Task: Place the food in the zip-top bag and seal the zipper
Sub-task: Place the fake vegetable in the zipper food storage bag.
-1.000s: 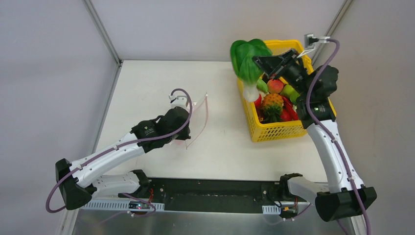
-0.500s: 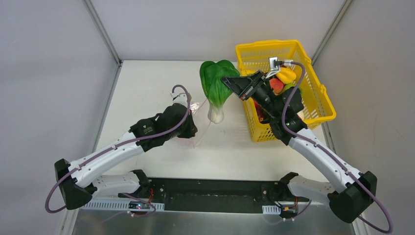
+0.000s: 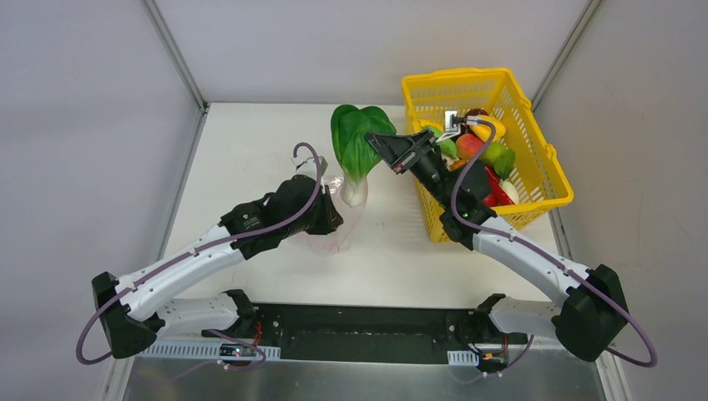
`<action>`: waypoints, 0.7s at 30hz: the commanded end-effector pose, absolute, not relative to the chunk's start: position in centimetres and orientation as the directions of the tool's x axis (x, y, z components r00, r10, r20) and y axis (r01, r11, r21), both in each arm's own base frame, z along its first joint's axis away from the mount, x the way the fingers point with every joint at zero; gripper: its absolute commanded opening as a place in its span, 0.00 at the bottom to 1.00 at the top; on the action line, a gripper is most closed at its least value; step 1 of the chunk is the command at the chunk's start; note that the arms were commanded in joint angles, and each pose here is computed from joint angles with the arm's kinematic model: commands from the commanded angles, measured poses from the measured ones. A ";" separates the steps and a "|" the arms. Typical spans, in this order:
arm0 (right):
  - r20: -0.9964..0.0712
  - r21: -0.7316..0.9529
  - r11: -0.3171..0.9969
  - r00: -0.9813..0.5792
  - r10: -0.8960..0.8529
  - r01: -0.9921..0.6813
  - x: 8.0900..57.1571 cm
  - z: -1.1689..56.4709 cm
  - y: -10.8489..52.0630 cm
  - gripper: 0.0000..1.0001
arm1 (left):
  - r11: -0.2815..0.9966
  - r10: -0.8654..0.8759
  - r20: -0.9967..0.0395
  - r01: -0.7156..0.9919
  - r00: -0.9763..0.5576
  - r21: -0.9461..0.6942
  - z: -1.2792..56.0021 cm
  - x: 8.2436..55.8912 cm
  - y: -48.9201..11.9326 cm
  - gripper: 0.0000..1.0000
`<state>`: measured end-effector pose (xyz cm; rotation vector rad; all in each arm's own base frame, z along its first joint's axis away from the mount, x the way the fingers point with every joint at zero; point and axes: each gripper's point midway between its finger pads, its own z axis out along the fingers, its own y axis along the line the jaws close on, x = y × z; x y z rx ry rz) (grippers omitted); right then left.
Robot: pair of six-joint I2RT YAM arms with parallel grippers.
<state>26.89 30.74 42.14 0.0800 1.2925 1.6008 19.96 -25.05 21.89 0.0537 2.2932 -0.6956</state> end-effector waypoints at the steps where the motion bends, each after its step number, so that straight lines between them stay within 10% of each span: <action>1: -0.521 0.698 0.118 -0.388 0.761 -0.706 26.3 43.1 29.7 0.00 | 0.813 -0.239 -0.678 0.239 -0.695 -0.531 24.5 20.0 -25.0 0.00; 10: -0.650 0.589 0.096 -0.400 0.646 -0.803 23.3 40.6 31.0 0.00 | 0.799 -0.331 -0.700 0.206 -0.633 -0.565 26.2 20.4 -23.4 0.00; 21: -0.648 0.357 -0.241 -0.425 0.632 -0.903 17.4 44.1 31.2 0.06 | 0.729 -0.411 -0.682 0.231 -0.604 -0.644 29.7 20.7 -22.6 0.00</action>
